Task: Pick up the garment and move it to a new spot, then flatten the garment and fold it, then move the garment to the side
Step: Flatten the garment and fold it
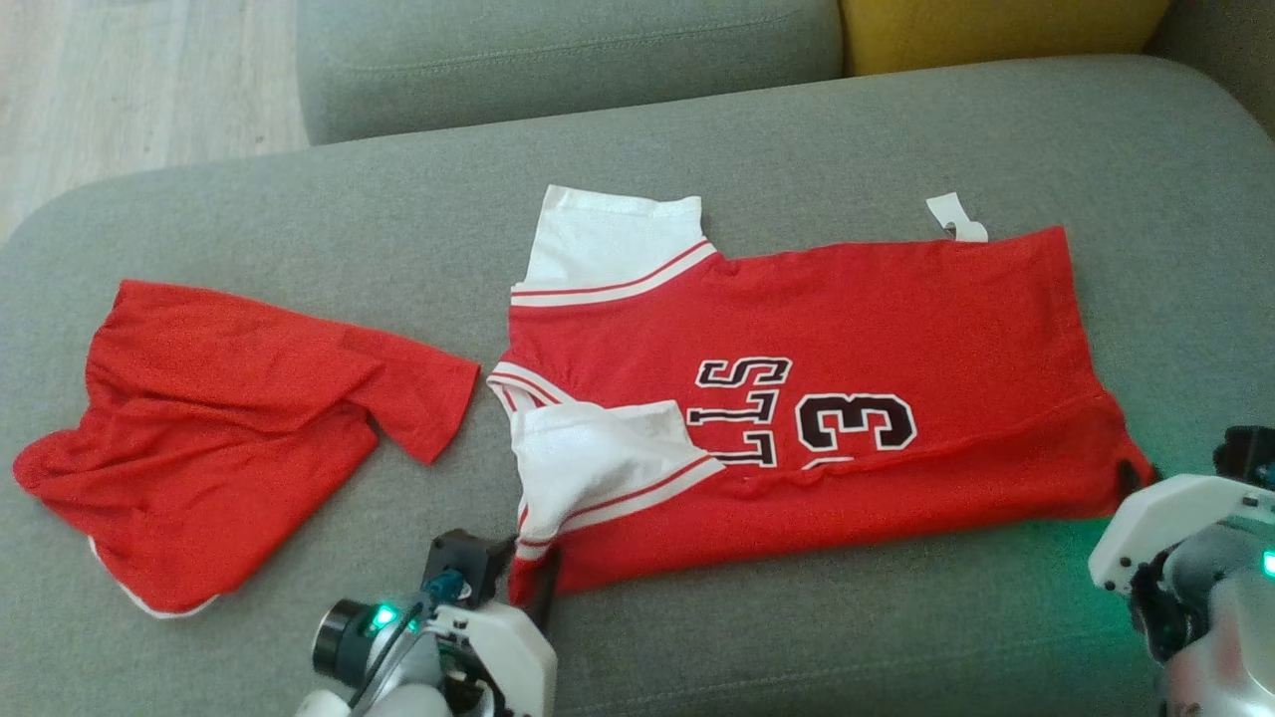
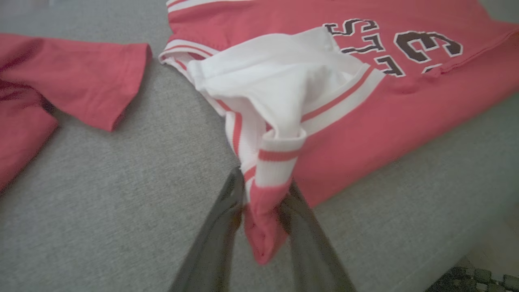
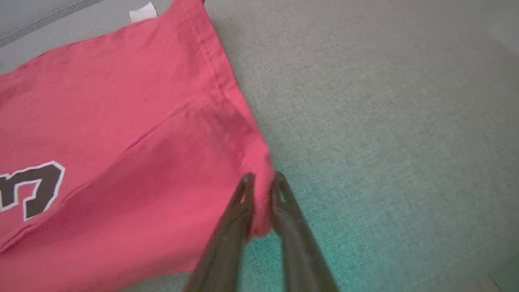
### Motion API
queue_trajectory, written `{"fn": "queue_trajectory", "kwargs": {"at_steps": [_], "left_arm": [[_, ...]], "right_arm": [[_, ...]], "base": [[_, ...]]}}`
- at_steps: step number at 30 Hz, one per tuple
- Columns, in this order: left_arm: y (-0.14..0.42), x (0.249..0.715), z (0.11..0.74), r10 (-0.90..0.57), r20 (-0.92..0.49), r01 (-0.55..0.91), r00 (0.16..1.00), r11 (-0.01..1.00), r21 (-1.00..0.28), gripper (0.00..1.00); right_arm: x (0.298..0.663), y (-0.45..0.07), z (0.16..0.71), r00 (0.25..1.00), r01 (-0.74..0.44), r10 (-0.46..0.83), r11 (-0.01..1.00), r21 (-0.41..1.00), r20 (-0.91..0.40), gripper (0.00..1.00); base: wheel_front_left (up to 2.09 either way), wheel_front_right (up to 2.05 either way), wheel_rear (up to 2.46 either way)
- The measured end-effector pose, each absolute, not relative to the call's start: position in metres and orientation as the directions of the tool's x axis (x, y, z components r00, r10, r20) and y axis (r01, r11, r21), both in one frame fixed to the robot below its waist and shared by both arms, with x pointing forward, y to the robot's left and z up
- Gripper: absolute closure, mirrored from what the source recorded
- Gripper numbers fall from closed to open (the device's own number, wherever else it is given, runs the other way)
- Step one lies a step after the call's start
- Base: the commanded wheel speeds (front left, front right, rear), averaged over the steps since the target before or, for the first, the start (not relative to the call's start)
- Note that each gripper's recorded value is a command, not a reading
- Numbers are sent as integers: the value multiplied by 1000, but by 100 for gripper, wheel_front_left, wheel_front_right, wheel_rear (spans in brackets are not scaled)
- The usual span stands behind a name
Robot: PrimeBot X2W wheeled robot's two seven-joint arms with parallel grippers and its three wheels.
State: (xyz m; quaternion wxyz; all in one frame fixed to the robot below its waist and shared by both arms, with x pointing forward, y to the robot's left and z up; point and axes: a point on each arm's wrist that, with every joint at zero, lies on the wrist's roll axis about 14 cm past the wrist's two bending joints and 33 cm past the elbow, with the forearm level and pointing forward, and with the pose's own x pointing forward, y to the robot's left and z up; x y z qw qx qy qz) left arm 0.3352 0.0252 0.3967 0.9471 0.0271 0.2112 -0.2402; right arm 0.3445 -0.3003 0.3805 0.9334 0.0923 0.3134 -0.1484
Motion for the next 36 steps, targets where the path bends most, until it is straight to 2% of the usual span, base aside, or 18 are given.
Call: {"fn": "queue_trajectory", "kwargs": {"at_steps": [1,2,7,11,15,21,27,29,33,36], "left_arm": [[27,336,395,-438,-418,462,796,886,-47,3],[29,336,392,-431,-424,457,797,888,-42,0],[35,349,401,-400,-368,417,840,908,-35,0],[37,374,432,-388,-228,391,893,920,-34,0],[33,403,469,-400,-98,400,911,916,-23,0],[10,445,500,-521,-48,523,852,851,58,0],[-19,507,511,-648,-157,666,745,735,127,0],[-21,519,508,-653,-189,677,733,725,125,0],[-16,556,476,-623,-358,690,696,718,92,0],[-2,576,447,-567,-463,685,681,717,130,0]], "right_arm": [[346,-300,383,767,335,-222,939,80,-602,0],[347,-301,386,774,334,-227,939,77,-591,0],[365,-302,420,856,298,-245,953,48,-455,0],[381,-297,450,916,257,-240,966,10,-322,0],[390,-294,469,943,238,-236,971,-23,-235,0],[415,-286,482,960,213,-216,976,-33,-177,0],[459,-276,498,977,169,-175,984,-60,-122,0],[466,-274,498,979,159,-166,985,-66,-119,0],[489,-269,495,984,130,-140,988,-88,-111,0],[497,-269,493,985,122,-132,988,-97,-109,0]], "base": [[0,0,0],[0,0,0],[0,0,0],[0,0,0],[0,0,0],[0,0,0],[0,0,0],[0,0,0],[0,0,0],[0,0,0]]}}
